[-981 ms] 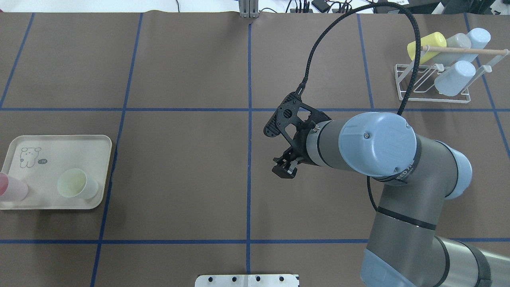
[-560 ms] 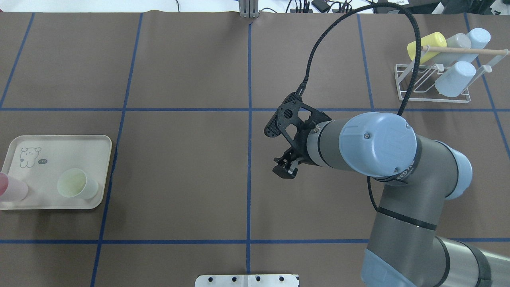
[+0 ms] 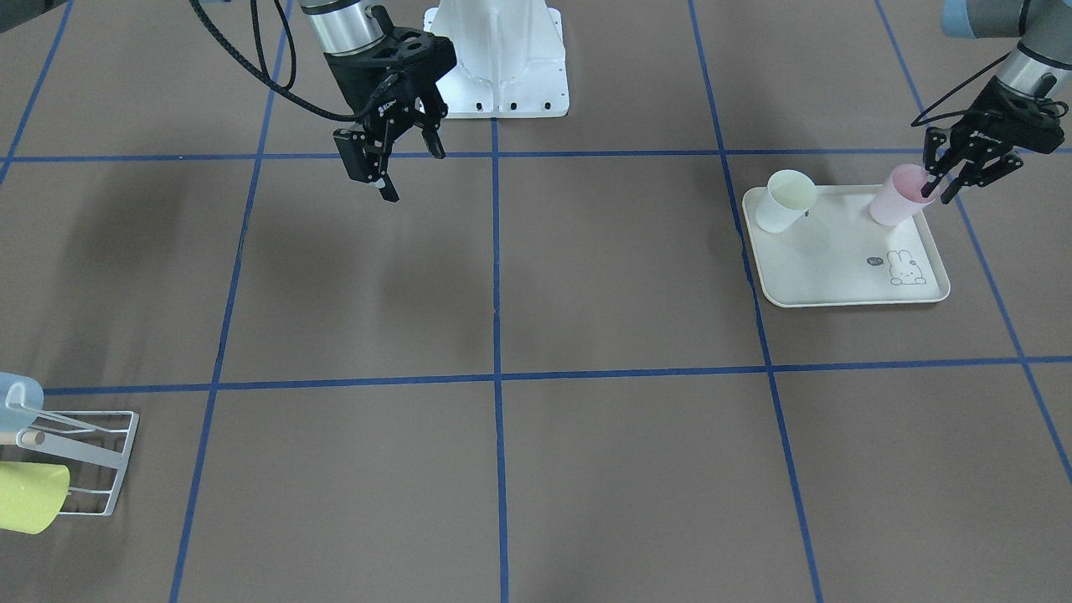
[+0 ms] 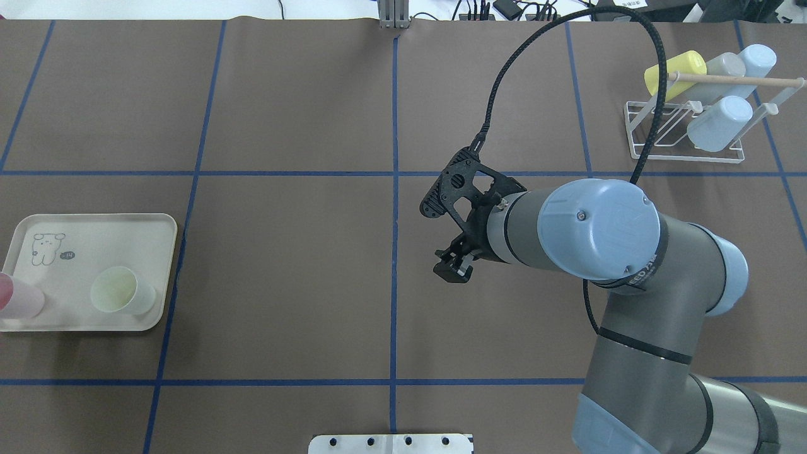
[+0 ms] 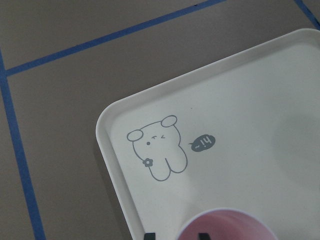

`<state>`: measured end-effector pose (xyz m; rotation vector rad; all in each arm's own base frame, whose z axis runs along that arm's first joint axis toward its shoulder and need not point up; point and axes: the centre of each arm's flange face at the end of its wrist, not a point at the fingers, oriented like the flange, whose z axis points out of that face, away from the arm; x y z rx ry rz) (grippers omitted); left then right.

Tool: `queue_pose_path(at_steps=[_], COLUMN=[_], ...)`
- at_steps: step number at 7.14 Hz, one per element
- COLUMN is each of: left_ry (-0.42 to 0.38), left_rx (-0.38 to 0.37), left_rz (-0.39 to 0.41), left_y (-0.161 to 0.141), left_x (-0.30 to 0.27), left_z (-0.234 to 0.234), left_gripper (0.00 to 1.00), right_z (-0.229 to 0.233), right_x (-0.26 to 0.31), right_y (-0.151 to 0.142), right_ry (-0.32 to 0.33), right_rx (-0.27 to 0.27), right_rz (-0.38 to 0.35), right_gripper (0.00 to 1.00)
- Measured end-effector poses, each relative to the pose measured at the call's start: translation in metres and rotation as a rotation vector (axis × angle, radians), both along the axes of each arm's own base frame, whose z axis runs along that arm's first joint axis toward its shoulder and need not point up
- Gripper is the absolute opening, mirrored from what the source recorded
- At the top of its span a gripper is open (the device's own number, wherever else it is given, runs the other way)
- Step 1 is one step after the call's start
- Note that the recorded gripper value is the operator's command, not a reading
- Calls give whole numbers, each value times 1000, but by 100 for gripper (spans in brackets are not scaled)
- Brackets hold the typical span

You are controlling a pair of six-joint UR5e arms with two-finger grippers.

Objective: Transfer IKEA cup to right arm and place on rack

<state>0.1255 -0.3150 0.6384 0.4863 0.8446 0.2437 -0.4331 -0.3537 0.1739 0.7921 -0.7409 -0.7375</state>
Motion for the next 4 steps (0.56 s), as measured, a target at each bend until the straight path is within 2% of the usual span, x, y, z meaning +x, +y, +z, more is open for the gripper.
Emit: queue_pose_path(at_steps=[1, 2, 4], left_ry=[0, 1, 9], left_rx=[-1, 0, 10], left_rz=[0, -1, 0], left_y=[0, -1, -5], left_x=[0, 1, 4], left_z=[0, 0, -4], left_gripper=[7, 0, 0], right_z=[0, 0, -2], right_x=[0, 0, 0], right_y=[0, 0, 0], right_ry=[0, 0, -5], right_rx=[0, 0, 3], right_rz=[0, 0, 0], right_gripper=[99, 100, 100])
